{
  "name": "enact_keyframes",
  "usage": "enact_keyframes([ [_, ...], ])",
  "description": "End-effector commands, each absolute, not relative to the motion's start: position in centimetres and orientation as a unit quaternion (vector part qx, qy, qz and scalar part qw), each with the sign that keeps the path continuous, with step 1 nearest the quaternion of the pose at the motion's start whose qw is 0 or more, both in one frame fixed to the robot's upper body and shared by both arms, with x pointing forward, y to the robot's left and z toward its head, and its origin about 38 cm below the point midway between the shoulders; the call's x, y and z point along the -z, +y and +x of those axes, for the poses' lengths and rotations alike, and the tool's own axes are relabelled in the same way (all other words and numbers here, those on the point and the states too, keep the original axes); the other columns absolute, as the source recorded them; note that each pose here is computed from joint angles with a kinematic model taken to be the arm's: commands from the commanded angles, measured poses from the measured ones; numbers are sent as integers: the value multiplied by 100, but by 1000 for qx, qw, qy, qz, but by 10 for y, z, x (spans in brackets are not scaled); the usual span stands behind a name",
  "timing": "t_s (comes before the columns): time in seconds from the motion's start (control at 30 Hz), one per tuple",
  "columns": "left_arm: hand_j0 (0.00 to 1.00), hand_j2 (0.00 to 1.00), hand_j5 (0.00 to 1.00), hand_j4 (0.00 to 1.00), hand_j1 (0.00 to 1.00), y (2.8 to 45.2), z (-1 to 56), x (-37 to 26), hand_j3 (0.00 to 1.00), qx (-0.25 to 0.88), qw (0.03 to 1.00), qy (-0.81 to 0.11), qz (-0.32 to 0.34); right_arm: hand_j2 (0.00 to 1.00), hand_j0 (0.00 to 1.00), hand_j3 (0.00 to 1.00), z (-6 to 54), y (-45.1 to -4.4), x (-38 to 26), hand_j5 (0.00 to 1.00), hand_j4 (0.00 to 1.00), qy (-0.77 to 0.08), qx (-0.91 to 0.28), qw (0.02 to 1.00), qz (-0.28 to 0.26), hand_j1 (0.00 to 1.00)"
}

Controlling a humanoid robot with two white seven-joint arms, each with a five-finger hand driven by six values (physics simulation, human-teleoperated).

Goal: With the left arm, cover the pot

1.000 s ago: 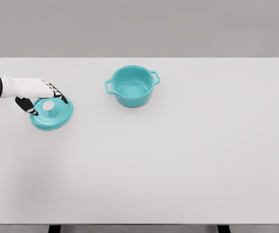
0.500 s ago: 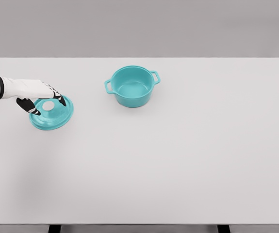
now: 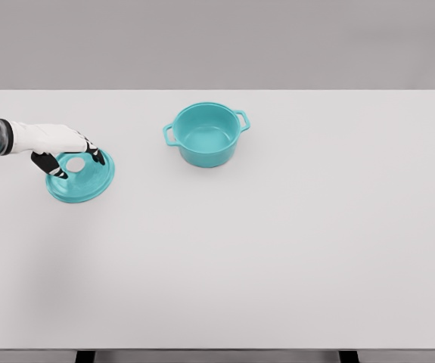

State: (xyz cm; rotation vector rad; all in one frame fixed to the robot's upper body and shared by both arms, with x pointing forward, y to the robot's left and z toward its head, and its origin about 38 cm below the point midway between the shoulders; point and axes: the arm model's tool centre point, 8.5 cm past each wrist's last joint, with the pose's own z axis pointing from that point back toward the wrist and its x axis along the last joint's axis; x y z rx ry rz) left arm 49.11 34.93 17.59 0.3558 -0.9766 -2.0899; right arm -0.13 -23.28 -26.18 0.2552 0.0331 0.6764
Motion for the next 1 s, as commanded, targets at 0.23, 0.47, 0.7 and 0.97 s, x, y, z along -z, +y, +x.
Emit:
enact_keyframes([
  [0.23,77,77,77,77,77,350,488,-169,77,838,380,-367,137,100,100,100,-1,-233,262,100,100,16,-331,935,125,100],
  [0.47,64,64,64,64,64,350,488,-170,64,837,381,-367,137,100,100,100,-2,-233,262,100,100,17,-331,935,125,100],
  [0.7,61,61,61,61,61,351,487,-170,61,837,381,-367,138,100,100,100,-1,-233,262,100,100,16,-331,935,125,100],
  [0.97,47,47,47,47,47,350,487,-172,47,838,379,-369,138,100,100,100,-1,-233,262,100,100,16,-331,935,125,100],
])
